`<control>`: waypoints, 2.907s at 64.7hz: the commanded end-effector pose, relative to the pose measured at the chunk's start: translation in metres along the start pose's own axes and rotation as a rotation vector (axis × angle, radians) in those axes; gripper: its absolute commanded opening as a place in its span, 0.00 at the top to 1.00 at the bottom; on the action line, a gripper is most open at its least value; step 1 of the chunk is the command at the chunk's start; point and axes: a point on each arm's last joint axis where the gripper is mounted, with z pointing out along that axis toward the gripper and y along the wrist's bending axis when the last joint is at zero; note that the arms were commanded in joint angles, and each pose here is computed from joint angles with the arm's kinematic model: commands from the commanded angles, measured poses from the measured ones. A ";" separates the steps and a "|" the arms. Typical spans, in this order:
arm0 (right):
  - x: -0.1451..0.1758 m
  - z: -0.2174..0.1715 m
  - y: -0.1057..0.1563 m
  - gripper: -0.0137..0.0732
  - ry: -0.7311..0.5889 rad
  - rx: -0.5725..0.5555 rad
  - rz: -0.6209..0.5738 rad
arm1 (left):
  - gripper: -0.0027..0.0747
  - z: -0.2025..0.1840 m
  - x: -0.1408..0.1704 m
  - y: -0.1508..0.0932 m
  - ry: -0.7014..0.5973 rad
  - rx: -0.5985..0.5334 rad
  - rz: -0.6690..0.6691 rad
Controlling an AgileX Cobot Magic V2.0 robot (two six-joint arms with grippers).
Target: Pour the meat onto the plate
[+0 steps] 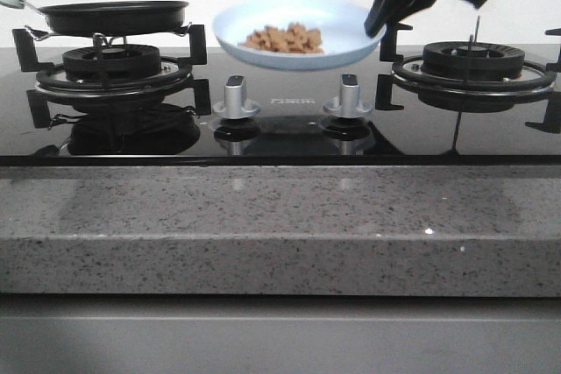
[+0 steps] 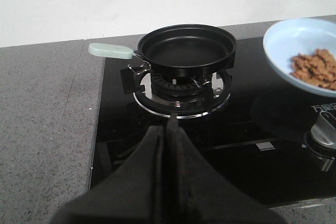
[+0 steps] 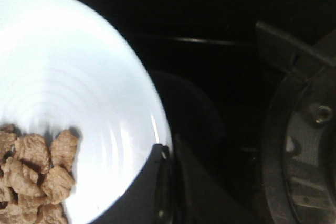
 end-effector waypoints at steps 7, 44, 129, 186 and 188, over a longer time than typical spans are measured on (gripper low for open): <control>-0.011 -0.017 0.011 0.84 -0.054 -0.045 0.007 | 0.99 -0.003 -0.015 0.001 -0.100 -0.015 -0.015; -0.012 -0.022 0.009 0.43 -0.040 -0.039 0.001 | 0.99 -0.003 -0.015 0.001 -0.100 -0.015 -0.015; 0.191 -0.225 0.016 0.91 -0.563 0.086 -0.269 | 0.99 -0.003 -0.014 0.001 -0.095 -0.014 -0.015; 0.267 -0.244 -0.001 0.91 -0.758 0.086 -0.294 | 0.99 -0.003 -0.014 0.001 -0.091 -0.012 -0.015; 0.267 -0.244 -0.001 0.91 -0.758 0.086 -0.294 | 0.99 -0.003 -0.014 0.001 -0.091 -0.012 -0.015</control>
